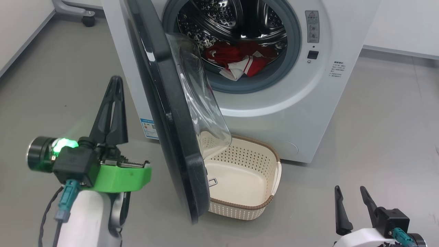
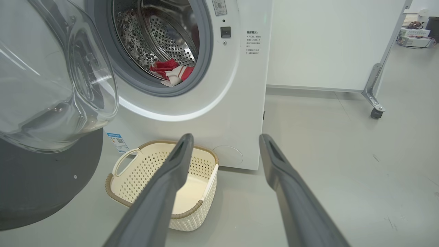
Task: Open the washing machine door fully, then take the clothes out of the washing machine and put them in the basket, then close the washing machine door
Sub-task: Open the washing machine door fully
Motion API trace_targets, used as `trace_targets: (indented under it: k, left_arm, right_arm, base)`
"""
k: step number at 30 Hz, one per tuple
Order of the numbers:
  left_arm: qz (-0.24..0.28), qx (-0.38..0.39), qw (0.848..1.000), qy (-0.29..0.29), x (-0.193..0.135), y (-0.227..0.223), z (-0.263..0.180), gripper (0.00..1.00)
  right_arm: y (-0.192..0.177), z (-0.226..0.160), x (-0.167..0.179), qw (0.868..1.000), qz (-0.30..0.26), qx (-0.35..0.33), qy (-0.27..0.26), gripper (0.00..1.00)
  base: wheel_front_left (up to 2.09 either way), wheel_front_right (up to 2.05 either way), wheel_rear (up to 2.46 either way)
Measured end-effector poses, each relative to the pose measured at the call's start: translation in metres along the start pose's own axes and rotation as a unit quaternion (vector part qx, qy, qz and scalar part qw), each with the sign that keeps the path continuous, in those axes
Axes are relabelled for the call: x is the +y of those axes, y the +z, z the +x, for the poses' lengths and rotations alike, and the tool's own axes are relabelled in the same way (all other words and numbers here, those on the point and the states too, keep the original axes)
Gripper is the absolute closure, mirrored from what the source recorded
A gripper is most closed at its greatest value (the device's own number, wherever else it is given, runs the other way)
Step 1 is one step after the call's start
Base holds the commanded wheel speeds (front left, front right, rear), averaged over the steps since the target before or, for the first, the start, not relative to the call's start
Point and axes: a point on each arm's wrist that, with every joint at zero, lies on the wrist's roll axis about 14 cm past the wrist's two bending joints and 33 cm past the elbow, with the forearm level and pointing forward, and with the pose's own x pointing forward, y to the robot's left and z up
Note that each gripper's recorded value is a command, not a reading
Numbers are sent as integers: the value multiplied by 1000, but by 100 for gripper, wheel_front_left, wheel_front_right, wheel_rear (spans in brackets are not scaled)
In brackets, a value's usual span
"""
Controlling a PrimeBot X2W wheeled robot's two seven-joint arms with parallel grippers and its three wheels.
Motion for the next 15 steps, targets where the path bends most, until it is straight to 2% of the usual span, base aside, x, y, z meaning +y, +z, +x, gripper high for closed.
trace_targets:
  k: [10, 15]
  left_arm:
    - [-46, -75, 989, -119, -69, 49, 2, 100]
    - [-101, -49, 974, -196, -113, 49, -13, 100]
  right_arm:
    - [3, -2, -2, 1000, -6, -6, -3, 0]
    - [8, -2, -5, 1000, -10, -13, -7, 0]
  base:
    - [0, 0, 0]
    - [0, 0, 0]
